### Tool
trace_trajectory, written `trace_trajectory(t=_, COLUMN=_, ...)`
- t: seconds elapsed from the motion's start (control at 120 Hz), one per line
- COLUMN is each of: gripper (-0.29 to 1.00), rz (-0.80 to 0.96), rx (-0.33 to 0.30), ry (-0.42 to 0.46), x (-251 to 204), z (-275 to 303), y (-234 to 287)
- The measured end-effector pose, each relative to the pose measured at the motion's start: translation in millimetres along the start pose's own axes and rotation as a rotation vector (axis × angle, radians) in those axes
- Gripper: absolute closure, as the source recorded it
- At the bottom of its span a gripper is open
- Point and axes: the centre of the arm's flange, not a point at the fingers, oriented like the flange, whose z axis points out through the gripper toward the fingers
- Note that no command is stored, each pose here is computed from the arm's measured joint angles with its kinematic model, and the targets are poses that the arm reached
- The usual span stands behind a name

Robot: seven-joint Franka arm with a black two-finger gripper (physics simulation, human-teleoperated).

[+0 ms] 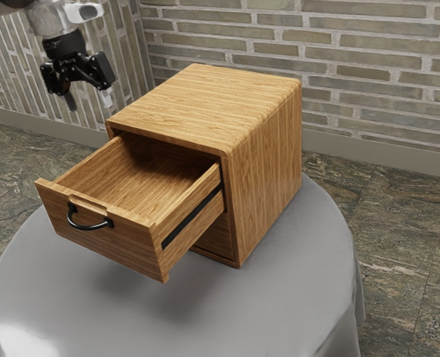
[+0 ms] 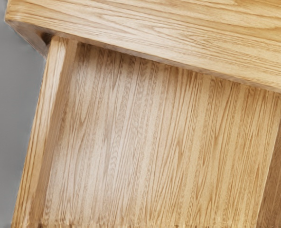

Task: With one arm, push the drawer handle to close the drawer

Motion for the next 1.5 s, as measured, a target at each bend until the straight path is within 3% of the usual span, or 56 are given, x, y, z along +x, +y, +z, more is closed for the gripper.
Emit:
trace_trajectory(t=0.133, gripper=0.00, rz=-0.019, rx=0.026, ry=0.006, x=-23, z=-7, y=-7)
trace_trajectory(t=0.233, gripper=0.00, rz=0.081, rx=0.082, ry=0.013, x=-132, z=6, y=41)
trace_trajectory(t=0.325, gripper=0.03, rz=0.101, rx=0.110, ry=0.035, x=-203, z=31, y=46)
trace_trajectory(t=0.4, gripper=0.12, rz=0.093, rx=0.118, ry=0.081, x=-257, z=57, y=36)
trace_trajectory(t=0.508, gripper=0.33, rz=0.095, rx=0.147, ry=0.119, x=-283, z=77, y=42)
trace_trajectory(t=0.667, gripper=0.56, rz=0.070, rx=0.172, ry=0.077, x=-273, z=108, y=55)
trace_trajectory(t=0.842, gripper=0.67, rz=0.024, rx=0.168, ry=0.037, x=-252, z=134, y=55)
trace_trajectory(t=1.5, gripper=0.70, rz=-0.081, rx=0.155, ry=0.089, x=-180, z=158, y=44)
